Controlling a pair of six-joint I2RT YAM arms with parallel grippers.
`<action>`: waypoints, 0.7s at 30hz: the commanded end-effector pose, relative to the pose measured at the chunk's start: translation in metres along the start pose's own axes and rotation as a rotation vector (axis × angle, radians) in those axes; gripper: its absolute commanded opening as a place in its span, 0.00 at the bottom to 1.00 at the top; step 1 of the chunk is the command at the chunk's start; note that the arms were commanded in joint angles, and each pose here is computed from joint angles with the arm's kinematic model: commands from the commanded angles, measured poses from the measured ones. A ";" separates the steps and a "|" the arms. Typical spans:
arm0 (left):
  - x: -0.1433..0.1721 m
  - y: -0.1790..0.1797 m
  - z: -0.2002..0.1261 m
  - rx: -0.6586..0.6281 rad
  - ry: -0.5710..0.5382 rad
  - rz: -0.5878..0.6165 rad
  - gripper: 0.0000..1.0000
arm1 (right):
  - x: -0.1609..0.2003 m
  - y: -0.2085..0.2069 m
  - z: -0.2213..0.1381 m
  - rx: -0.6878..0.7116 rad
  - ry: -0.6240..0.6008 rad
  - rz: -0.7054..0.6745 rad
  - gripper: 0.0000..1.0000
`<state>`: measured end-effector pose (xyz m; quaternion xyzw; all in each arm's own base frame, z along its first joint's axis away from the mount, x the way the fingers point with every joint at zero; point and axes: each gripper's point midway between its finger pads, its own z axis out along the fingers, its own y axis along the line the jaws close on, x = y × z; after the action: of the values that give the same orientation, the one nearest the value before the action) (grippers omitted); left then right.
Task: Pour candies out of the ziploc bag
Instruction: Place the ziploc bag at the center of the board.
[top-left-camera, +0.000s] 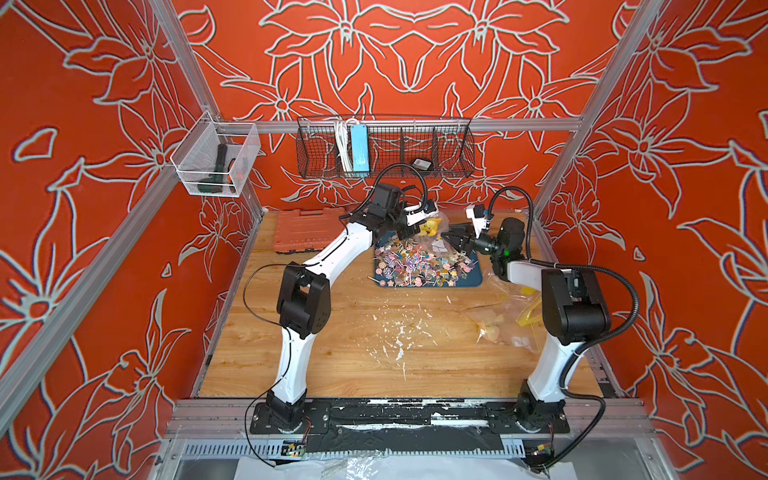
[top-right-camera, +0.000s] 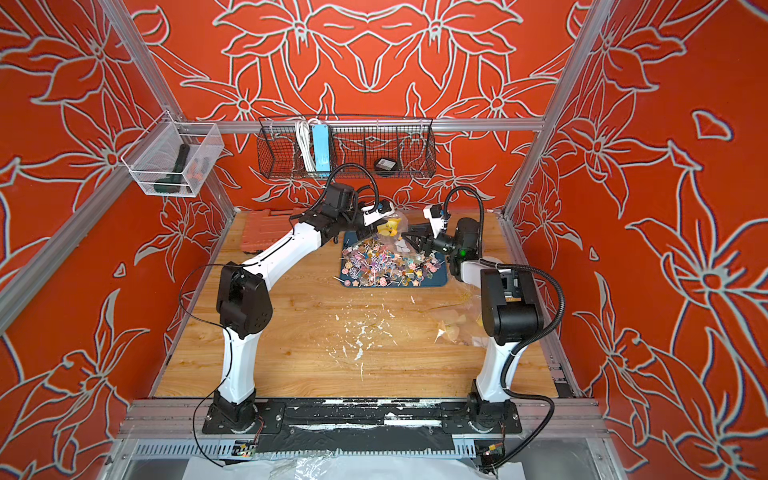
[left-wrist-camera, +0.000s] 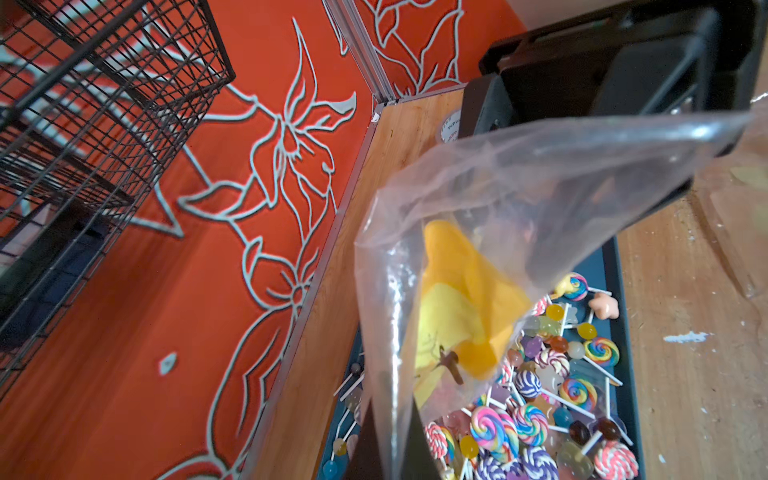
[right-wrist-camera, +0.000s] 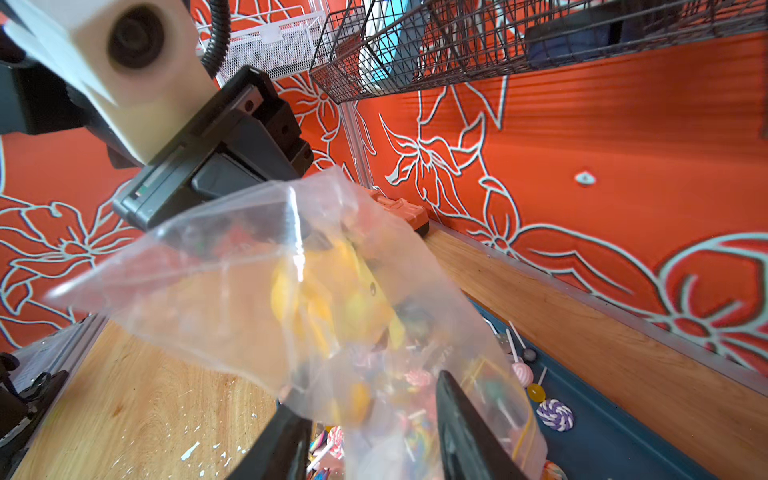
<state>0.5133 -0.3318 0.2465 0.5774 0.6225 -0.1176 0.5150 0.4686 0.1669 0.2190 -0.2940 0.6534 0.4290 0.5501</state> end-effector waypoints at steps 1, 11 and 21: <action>-0.003 0.000 0.005 -0.001 -0.009 0.023 0.00 | -0.011 0.004 -0.006 0.014 -0.014 -0.051 0.49; -0.026 0.009 -0.009 -0.052 -0.024 0.051 0.00 | -0.023 0.011 -0.011 0.031 -0.028 -0.053 0.55; -0.040 0.044 -0.052 -0.266 0.060 -0.026 0.00 | -0.066 0.048 -0.039 0.112 -0.058 -0.056 0.57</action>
<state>0.5180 -0.3245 0.2661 0.5464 0.6478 -0.0645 0.5268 0.4345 0.1554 0.2762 -0.2767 0.6486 0.4011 0.5848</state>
